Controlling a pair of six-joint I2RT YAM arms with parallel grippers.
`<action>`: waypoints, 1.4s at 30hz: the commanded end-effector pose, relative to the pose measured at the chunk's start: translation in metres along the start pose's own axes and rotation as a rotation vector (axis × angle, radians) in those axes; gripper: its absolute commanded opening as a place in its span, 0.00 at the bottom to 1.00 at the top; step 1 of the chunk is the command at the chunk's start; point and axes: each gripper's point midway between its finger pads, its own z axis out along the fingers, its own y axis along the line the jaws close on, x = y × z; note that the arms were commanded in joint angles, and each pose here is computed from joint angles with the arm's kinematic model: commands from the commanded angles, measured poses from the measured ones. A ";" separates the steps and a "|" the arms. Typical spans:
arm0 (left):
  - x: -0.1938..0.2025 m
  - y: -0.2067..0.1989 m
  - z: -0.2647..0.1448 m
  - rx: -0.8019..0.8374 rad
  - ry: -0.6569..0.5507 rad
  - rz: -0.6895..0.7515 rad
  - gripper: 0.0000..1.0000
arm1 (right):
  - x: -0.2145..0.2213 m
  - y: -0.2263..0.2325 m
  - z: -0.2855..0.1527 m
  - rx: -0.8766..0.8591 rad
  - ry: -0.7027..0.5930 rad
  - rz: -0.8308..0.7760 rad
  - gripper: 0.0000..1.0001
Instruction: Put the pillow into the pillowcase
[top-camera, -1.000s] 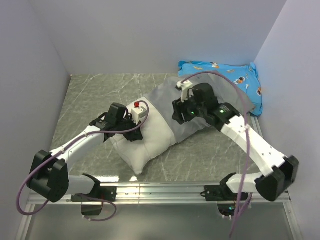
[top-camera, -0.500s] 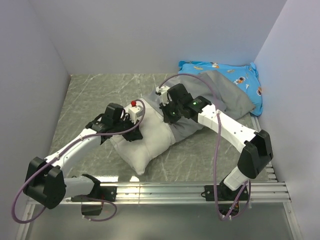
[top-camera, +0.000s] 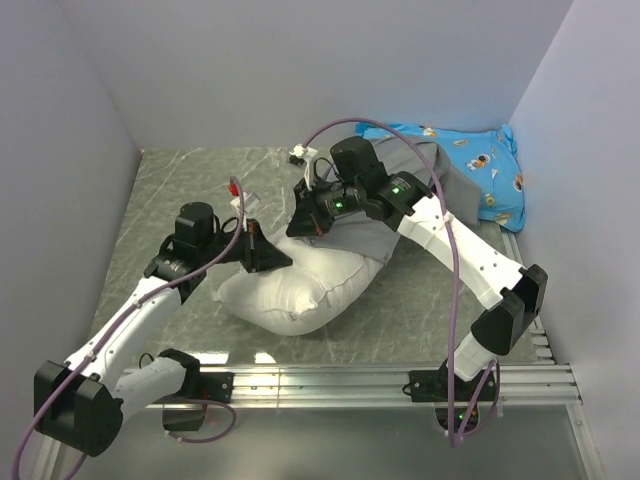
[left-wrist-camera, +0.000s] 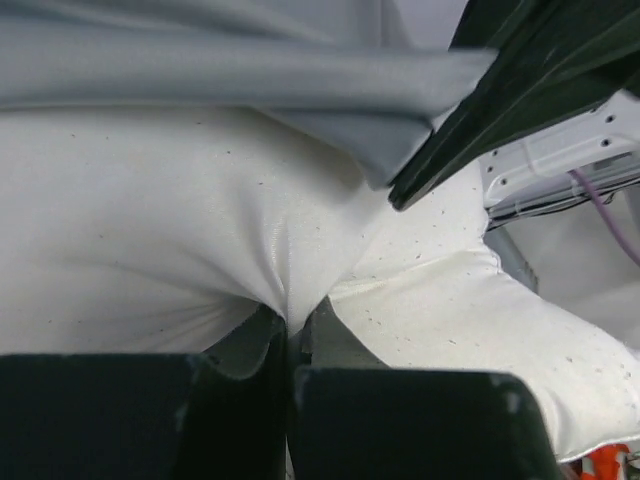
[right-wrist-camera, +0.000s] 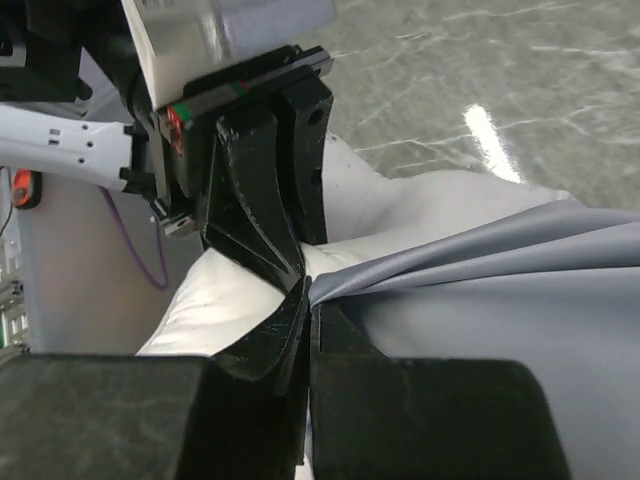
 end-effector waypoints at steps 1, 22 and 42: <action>-0.044 -0.012 -0.006 0.071 -0.157 0.050 0.00 | -0.005 0.066 -0.010 -0.262 -0.020 -0.040 0.00; -0.072 0.026 -0.027 -0.003 -0.227 -0.230 0.03 | -0.067 0.080 -0.058 -0.261 -0.214 -0.056 0.00; 0.026 0.104 -0.142 -0.608 0.358 1.393 0.99 | -0.002 -0.050 -0.038 0.005 -0.147 0.208 0.00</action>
